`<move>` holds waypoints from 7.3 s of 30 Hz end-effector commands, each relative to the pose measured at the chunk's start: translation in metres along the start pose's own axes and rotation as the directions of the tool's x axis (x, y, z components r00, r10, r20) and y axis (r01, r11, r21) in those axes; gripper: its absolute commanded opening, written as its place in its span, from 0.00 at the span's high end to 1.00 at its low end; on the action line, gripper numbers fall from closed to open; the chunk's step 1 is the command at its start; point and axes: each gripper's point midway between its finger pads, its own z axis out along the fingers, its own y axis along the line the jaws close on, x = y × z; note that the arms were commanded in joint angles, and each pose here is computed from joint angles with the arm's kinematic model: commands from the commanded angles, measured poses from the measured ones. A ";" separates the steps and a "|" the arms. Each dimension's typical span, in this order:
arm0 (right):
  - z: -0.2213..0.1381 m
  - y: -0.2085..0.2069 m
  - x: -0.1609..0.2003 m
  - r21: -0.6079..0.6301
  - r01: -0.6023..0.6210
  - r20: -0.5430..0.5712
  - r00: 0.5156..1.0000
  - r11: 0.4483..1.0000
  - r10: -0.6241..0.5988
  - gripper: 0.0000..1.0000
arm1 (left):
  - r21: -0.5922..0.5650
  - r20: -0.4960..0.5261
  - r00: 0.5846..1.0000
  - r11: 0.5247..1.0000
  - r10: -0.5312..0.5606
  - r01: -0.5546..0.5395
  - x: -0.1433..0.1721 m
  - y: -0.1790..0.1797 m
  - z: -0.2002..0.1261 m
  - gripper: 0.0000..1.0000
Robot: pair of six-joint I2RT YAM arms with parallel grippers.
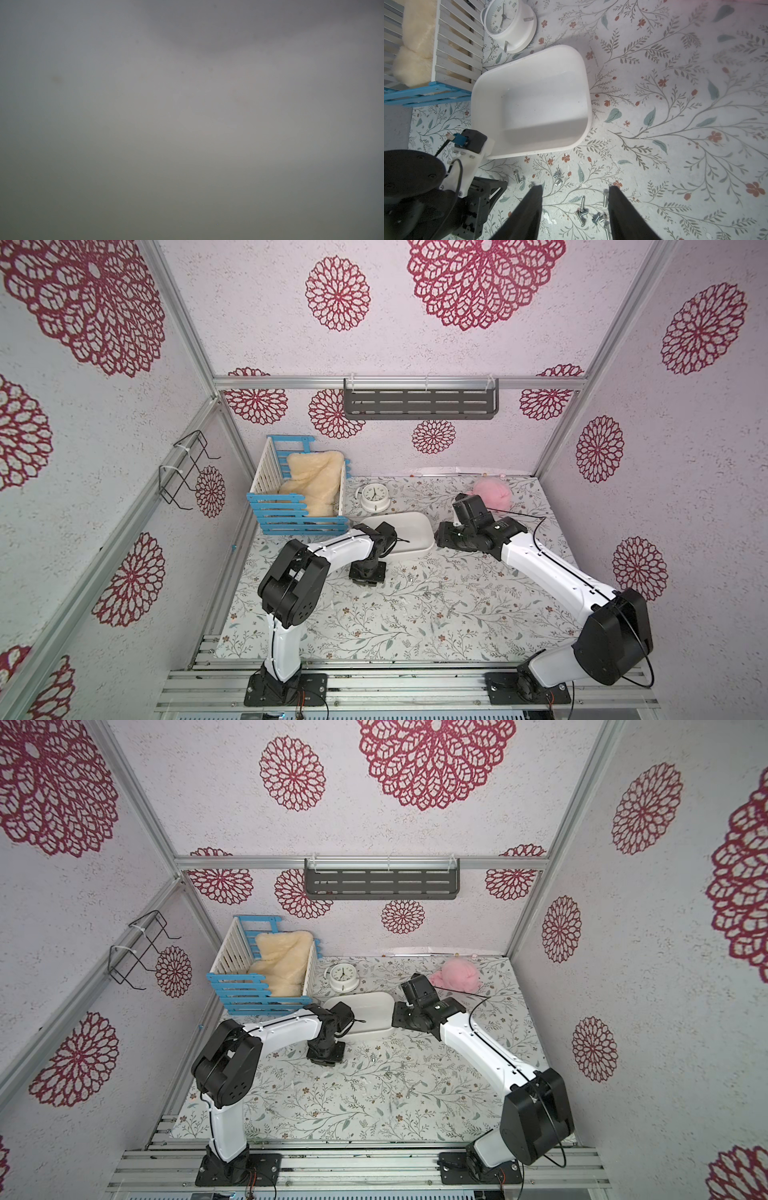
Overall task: Put the screws on the desktop into the storage box
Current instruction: Pick up the screw from the center of the board, then place the screw in the storage box, then pick up the screw from the center of the board.
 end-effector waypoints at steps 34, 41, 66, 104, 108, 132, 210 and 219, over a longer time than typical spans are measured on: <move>-0.014 0.001 -0.016 0.001 0.009 0.046 0.999 1.000 -0.009 0.45 | 0.057 0.206 0.977 0.996 0.053 -0.066 -0.116 -0.011 -0.102 0.82; -0.007 0.000 -0.017 0.006 0.010 0.036 0.999 1.000 -0.010 0.45 | 0.046 0.144 0.988 0.997 0.053 -0.060 -0.137 -0.012 -0.060 0.82; -0.031 0.006 -0.001 -0.035 -0.057 0.065 0.996 0.998 0.059 0.45 | 0.120 0.253 0.967 0.992 0.013 -0.045 -0.127 -0.003 -0.123 0.49; -0.028 -0.061 0.130 0.063 -0.149 -0.166 0.974 0.987 0.158 0.53 | 0.323 0.382 0.915 0.946 -0.131 0.001 -0.031 -0.004 -0.185 0.41; -0.016 -0.064 0.142 0.073 -0.160 -0.206 0.963 0.984 0.172 0.55 | 0.320 0.361 0.924 0.947 -0.130 0.008 -0.031 -0.008 -0.174 0.41; 0.025 -0.091 0.160 0.268 -0.231 -0.236 0.926 0.935 0.296 0.61 | 0.302 0.338 0.938 0.953 -0.080 -0.028 -0.035 -0.016 -0.159 0.41; -0.010 -0.024 0.042 0.198 -0.172 -0.104 0.975 0.965 0.195 0.98 | 0.263 0.517 0.831 0.962 -0.206 0.075 -0.040 0.053 -0.213 0.42; 0.023 0.030 -0.030 0.133 -0.093 -0.079 0.991 0.987 0.104 0.98 | 0.281 0.537 0.803 0.952 -0.260 0.121 -0.030 0.071 -0.221 0.41</move>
